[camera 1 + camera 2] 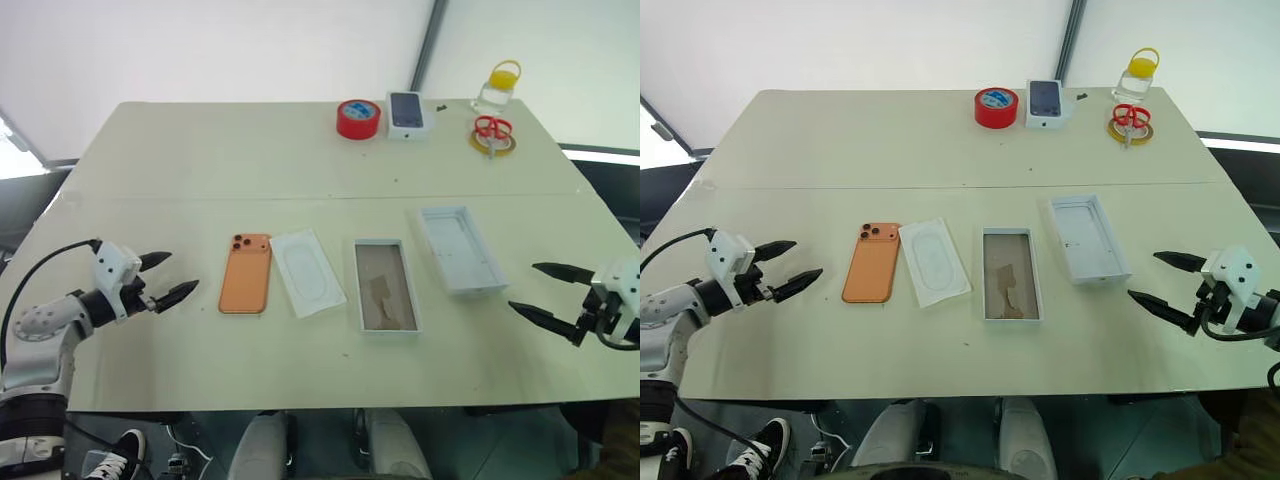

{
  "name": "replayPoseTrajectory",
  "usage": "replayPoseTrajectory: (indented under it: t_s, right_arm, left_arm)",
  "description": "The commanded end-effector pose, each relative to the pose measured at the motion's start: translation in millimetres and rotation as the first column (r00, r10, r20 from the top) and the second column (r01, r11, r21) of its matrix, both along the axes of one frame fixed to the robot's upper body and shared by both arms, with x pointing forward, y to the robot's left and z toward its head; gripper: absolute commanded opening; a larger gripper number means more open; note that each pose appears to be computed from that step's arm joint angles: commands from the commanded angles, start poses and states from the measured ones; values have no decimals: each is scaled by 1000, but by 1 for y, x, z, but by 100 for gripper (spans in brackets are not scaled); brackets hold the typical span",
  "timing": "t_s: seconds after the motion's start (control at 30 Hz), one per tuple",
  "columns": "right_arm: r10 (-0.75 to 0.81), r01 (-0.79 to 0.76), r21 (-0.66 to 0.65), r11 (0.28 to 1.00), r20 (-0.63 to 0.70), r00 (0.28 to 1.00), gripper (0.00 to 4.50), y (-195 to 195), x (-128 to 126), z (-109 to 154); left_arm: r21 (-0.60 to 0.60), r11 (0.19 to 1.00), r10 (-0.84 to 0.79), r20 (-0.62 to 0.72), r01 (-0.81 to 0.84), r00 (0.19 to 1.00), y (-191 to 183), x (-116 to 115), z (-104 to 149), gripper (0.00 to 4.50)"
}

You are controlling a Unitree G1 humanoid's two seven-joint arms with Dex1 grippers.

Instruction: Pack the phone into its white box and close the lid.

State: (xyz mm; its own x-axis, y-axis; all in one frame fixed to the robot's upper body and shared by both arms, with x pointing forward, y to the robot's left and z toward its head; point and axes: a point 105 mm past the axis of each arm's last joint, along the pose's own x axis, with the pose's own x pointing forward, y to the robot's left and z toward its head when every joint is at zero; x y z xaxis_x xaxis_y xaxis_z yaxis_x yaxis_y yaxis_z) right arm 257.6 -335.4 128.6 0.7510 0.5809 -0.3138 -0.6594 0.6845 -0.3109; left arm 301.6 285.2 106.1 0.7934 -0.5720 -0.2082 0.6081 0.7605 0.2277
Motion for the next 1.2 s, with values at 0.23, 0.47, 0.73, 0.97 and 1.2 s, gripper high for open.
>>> replayPoseTrajectory:
  t_s: [0.23,0.47,0.73,0.97,1.2]
  right_arm:
    - [-3,4,-31,1000,44,999,450,-6,4,12]
    - [-6,7,-31,1000,45,999,450,-6,5,11]
    - [-6,7,-25,1000,50,999,450,-3,7,9]
    - [-2,3,-26,1000,52,999,450,0,8,9]
    - [142,-141,-17,990,64,988,450,38,10,22]
  left_arm:
    - [50,999,15,58,-18,998,8,-2,12,445]
    - [36,999,0,50,-2,999,5,-2,13,445]
    - [32,999,14,7,-14,1000,2,0,9,445]
    - [3,999,38,8,-38,999,-5,5,13,445]
    - [-173,985,-33,-162,4,986,-65,-3,16,445]
